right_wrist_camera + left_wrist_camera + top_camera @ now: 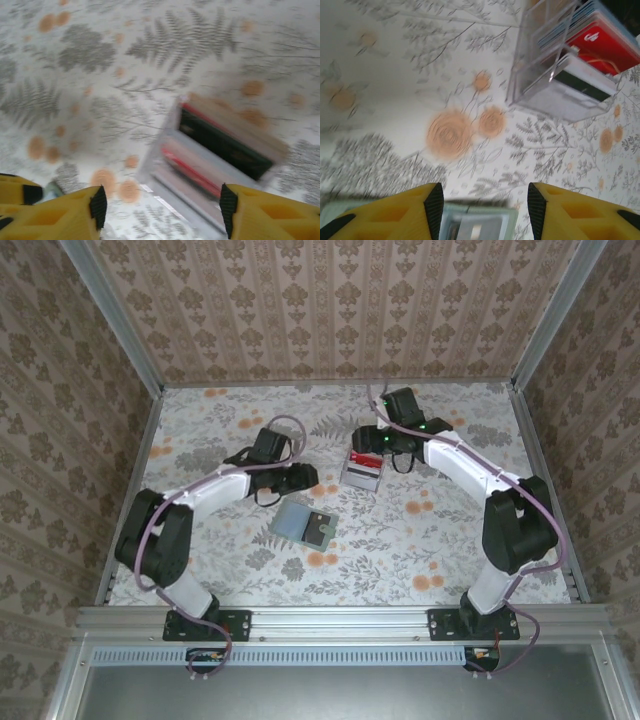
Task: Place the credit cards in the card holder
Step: Rotate the card holder at the center of the table, then pick up the credit card from the storage box, then insert the credit card into the card slot.
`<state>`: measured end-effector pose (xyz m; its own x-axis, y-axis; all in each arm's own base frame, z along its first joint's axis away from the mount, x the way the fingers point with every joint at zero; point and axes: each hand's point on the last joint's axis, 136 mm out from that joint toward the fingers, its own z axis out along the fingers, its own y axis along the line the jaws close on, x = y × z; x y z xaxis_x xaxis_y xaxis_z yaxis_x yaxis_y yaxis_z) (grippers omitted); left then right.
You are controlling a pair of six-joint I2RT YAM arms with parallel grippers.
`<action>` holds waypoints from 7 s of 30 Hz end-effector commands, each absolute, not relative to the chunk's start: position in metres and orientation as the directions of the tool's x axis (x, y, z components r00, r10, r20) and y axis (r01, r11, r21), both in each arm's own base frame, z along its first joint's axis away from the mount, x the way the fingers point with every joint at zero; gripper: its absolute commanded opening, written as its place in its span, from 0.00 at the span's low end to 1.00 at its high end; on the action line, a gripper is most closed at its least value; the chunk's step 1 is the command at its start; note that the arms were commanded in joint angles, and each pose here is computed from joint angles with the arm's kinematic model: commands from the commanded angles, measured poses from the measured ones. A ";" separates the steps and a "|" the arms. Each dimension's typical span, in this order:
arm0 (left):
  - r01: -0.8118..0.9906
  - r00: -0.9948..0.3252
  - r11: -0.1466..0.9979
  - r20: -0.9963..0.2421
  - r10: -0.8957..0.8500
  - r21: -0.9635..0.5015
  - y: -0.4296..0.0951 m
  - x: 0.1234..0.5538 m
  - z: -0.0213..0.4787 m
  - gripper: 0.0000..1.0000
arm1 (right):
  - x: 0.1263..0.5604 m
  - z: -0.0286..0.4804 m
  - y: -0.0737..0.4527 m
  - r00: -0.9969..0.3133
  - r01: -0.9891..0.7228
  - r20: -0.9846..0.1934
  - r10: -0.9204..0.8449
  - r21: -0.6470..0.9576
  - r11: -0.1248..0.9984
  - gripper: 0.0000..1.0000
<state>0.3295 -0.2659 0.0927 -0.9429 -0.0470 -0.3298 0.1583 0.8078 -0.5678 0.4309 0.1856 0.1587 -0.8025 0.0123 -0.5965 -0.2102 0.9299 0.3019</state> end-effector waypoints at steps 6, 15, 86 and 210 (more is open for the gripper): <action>0.266 -0.938 0.750 -0.341 0.057 -0.605 -0.311 0.374 0.089 0.51 | 0.442 0.130 0.153 -0.816 -0.244 -0.568 -0.106 0.172 0.954 0.72; 0.272 -0.948 0.721 -0.305 0.088 -0.638 -0.342 0.393 0.069 0.50 | 0.458 0.109 0.164 -0.828 -0.302 -0.532 -0.173 0.163 0.939 0.73; 0.227 -0.968 0.732 -0.229 0.099 -0.642 -0.350 0.382 0.026 0.50 | 0.492 0.114 0.128 -0.814 -0.171 -0.575 -0.084 0.100 0.980 0.48; 0.038 -0.971 0.772 -0.207 -0.123 -0.635 -0.167 0.286 0.062 0.53 | 0.290 0.111 0.302 -0.945 -0.119 -0.273 0.179 0.798 0.591 0.02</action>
